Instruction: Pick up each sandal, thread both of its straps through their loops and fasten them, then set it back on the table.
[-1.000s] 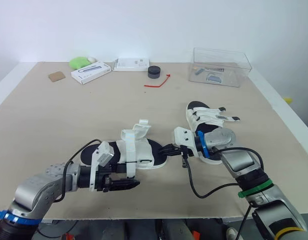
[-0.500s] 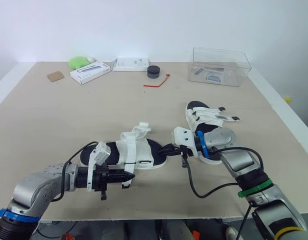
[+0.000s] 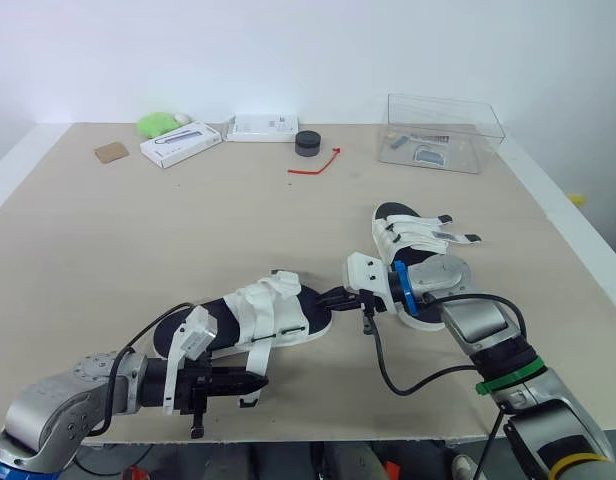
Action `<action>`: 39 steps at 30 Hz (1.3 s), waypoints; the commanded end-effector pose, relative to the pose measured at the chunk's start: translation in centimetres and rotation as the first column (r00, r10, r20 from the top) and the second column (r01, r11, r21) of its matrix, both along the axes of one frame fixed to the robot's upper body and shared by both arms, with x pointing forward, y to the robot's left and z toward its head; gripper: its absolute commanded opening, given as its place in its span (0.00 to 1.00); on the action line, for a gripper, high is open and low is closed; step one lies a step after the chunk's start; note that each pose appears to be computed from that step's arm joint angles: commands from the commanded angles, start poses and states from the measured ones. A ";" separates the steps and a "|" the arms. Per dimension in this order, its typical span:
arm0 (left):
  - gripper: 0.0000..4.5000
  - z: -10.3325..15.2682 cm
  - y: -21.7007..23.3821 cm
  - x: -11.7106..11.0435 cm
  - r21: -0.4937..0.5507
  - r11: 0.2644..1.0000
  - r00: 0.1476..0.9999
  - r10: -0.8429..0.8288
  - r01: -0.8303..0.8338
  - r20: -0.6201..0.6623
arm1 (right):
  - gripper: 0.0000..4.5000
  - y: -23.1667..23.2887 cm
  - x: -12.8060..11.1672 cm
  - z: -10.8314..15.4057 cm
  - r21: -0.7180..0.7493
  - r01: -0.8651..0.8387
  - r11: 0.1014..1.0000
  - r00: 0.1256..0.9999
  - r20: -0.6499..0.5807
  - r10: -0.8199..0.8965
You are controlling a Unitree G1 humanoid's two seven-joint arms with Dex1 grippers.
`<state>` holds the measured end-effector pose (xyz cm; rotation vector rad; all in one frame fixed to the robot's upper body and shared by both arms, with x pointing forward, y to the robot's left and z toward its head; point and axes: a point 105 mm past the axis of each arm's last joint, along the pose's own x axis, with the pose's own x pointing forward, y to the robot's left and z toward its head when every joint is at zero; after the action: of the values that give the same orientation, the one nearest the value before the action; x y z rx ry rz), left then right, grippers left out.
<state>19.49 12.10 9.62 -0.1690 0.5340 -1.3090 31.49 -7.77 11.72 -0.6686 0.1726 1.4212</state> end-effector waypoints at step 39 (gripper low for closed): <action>0.01 -0.3 3.5 7.2 0.255 0.964 0.887 -0.055 -0.072 0.458 | 0.00 -0.5 0.0 -0.2 -0.036 0.002 0.999 1.000 -0.005 -0.003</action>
<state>26.42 15.56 9.13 0.3349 0.3095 -1.2024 31.27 -7.96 11.63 -0.6771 0.1852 1.4300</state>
